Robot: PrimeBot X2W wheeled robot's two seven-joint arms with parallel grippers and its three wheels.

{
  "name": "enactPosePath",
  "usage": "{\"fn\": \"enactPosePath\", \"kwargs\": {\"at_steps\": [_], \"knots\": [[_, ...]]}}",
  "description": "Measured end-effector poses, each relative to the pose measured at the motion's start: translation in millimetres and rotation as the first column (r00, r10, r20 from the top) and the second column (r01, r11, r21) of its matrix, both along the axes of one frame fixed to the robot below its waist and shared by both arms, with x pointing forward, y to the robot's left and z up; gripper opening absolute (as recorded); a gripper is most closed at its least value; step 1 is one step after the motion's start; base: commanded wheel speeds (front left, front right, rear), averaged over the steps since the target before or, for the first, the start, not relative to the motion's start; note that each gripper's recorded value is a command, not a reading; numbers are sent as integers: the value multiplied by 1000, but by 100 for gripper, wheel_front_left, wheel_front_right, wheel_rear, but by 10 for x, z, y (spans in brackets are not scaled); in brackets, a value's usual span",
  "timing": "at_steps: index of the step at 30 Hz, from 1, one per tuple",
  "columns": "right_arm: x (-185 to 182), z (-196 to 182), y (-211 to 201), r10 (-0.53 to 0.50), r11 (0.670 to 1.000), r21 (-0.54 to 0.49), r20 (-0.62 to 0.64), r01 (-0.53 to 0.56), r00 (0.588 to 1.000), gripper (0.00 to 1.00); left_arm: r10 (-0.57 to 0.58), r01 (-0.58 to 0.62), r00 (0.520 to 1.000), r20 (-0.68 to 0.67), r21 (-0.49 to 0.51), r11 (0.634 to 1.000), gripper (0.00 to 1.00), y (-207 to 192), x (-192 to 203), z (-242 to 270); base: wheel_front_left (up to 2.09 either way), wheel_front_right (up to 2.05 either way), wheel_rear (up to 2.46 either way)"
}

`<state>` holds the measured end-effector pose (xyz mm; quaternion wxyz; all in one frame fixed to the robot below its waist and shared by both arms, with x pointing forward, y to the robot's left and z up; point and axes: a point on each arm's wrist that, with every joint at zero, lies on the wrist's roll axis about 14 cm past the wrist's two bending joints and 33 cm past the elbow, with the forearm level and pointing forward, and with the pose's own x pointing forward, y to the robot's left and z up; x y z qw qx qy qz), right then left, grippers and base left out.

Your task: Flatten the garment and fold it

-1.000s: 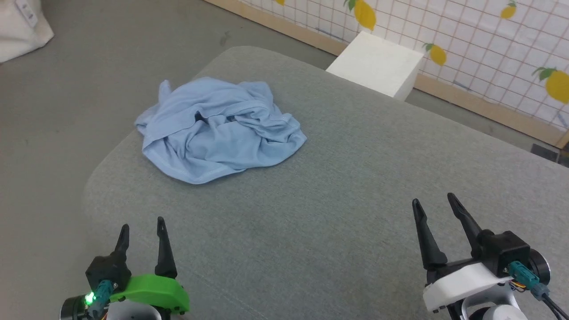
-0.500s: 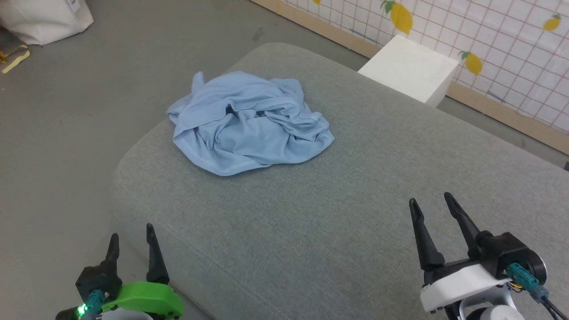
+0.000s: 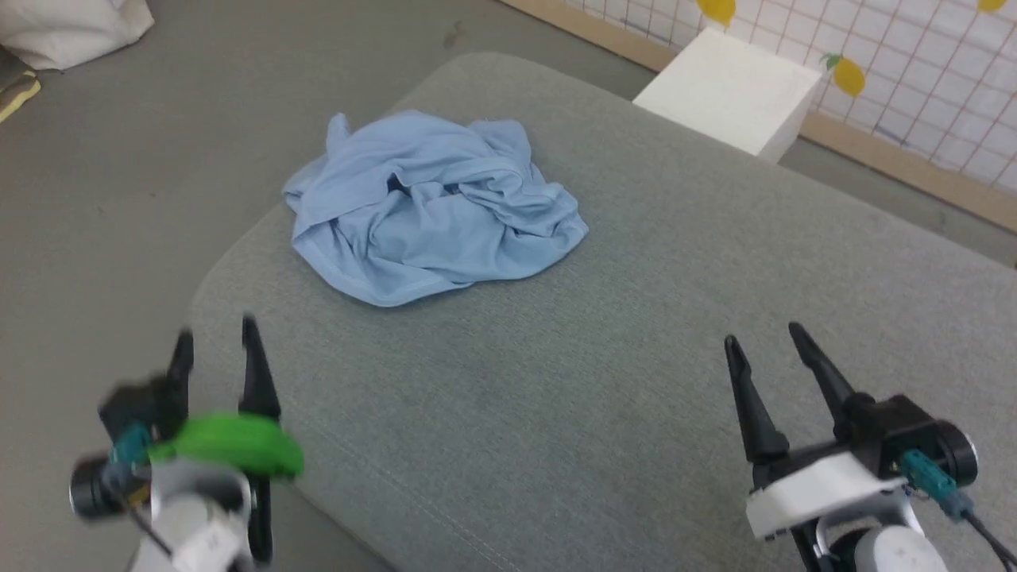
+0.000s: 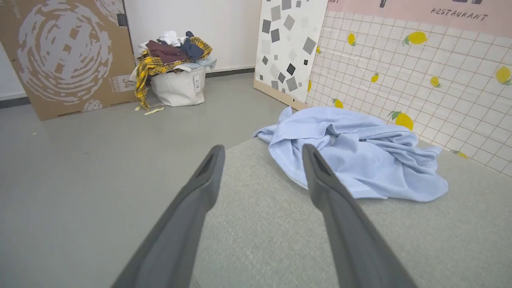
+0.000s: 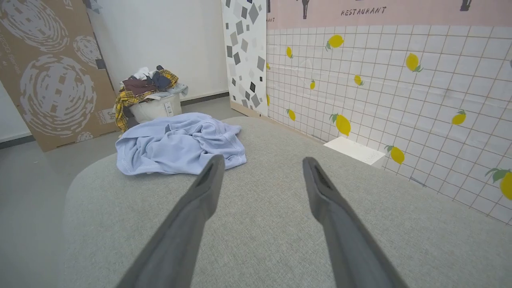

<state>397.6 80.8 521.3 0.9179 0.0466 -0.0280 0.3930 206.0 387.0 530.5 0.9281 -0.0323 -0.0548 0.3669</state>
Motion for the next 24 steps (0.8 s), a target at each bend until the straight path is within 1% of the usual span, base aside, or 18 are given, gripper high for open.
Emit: {"fn": "enactPosePath", "kwargs": {"at_steps": [3, 6, 10, 12, 16, 20, 24], "knots": [[91, 20, -1, -8, 1000, -1, 8, 8, 1000, 100, -74, 73, 997, 15, 20, 997, 100, 87, 398, 230, 0, 0, 0], [204, 0, -33, -26, 1000, -5, 10, 26, 1000, 100, -153, 153, 988, -4, 38, 987, 100, 118, 815, 387, 0, 0, 0], [375, -103, -137, -60, 998, -10, -5, 59, 998, 100, -255, 260, 963, -84, 53, 964, 100, 133, 1366, 461, 0, 0, 0], [455, -181, -210, -77, 997, -15, -17, 77, 997, 100, -291, 297, 948, -125, 33, 954, 100, 158, 1593, 430, 0, 0, 0], [623, -349, -390, -121, 992, -30, -40, 119, 992, 100, -336, 334, 919, -206, -45, 941, 100, 197, 1999, 245, 0, 0, 0], [771, -508, -571, -168, 985, -37, -61, 166, 984, 100, -378, 337, 881, -285, -181, 924, 100, 169, 2327, -122, 0, 0, 0], [861, -716, -761, -214, 976, -59, -94, 209, 972, 100, -410, 295, 841, -354, -334, 895, 100, 112, 2529, -587, 0, 0, 0]]}}
